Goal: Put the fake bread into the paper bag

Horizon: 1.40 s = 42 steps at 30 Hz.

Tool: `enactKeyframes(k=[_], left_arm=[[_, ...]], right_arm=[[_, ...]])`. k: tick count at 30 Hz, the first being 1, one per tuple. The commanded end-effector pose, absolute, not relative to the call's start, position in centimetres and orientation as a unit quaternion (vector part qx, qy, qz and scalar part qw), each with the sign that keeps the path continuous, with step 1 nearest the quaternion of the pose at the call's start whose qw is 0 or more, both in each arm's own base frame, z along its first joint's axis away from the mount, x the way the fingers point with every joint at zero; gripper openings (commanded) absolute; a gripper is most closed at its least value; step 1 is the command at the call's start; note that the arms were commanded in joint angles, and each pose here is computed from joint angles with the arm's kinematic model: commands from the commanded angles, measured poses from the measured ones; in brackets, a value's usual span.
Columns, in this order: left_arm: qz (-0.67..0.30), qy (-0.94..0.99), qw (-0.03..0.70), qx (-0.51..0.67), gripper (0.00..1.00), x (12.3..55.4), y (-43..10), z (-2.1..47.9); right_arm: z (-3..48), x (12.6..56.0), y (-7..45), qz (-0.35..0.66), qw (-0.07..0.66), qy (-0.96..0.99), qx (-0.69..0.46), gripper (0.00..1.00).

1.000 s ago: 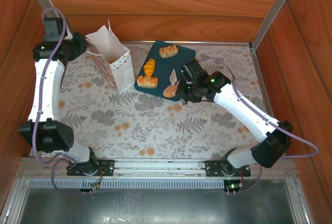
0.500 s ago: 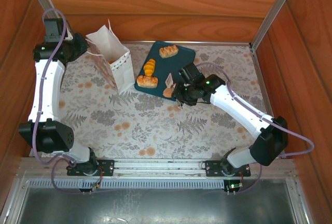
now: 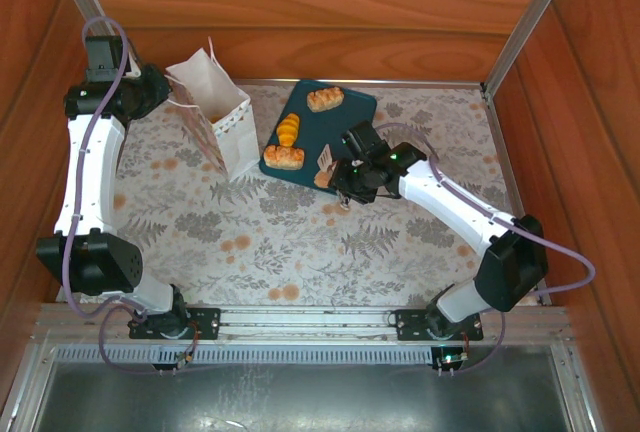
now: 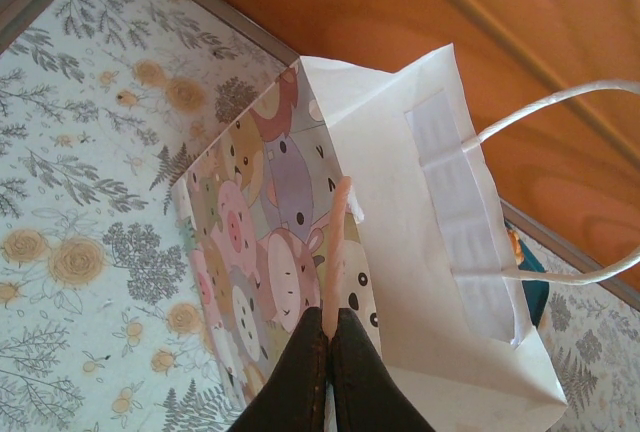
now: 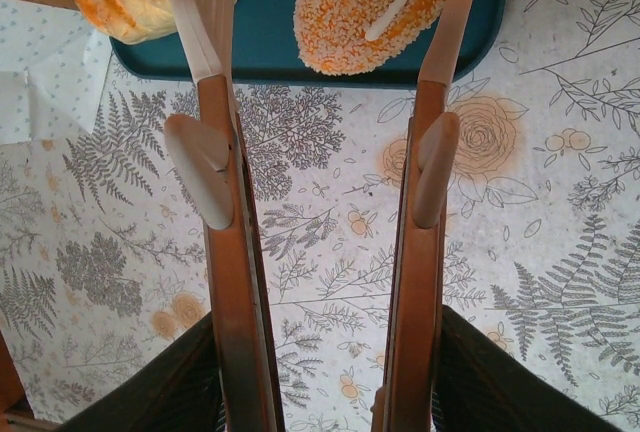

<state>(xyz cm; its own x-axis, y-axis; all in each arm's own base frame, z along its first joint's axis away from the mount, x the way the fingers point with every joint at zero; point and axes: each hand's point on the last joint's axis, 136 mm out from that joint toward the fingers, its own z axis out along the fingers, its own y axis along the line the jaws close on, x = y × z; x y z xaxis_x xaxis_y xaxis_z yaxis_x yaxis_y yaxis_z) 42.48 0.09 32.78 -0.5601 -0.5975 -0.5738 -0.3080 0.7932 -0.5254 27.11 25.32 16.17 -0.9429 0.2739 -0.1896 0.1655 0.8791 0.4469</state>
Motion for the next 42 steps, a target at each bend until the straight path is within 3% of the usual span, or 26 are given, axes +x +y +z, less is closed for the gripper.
enactKeyframes(k=[1,21,29,35,42], left_arm=[[-0.193,0.859,0.397,-0.259,0.00,42.0,0.1,33.5],[-0.193,0.858,0.398,-0.261,0.00,41.9,0.1,33.5],[-0.192,0.857,0.399,-0.261,0.00,41.9,0.2,33.6],[-0.191,0.857,0.400,-0.262,0.00,41.9,0.2,33.6],[-0.192,0.858,0.400,-0.261,0.00,41.9,0.2,33.6]], right_arm=[[15.7,27.4,25.5,0.223,0.118,0.960,0.121,0.52],[13.3,27.9,25.8,0.214,0.094,0.964,0.127,0.51],[12.7,27.7,25.7,0.212,0.082,0.966,0.124,0.35],[14.5,27.9,25.5,0.227,0.107,0.961,0.117,0.24],[20.8,29.4,26.1,0.280,0.180,0.939,0.090,0.24]])
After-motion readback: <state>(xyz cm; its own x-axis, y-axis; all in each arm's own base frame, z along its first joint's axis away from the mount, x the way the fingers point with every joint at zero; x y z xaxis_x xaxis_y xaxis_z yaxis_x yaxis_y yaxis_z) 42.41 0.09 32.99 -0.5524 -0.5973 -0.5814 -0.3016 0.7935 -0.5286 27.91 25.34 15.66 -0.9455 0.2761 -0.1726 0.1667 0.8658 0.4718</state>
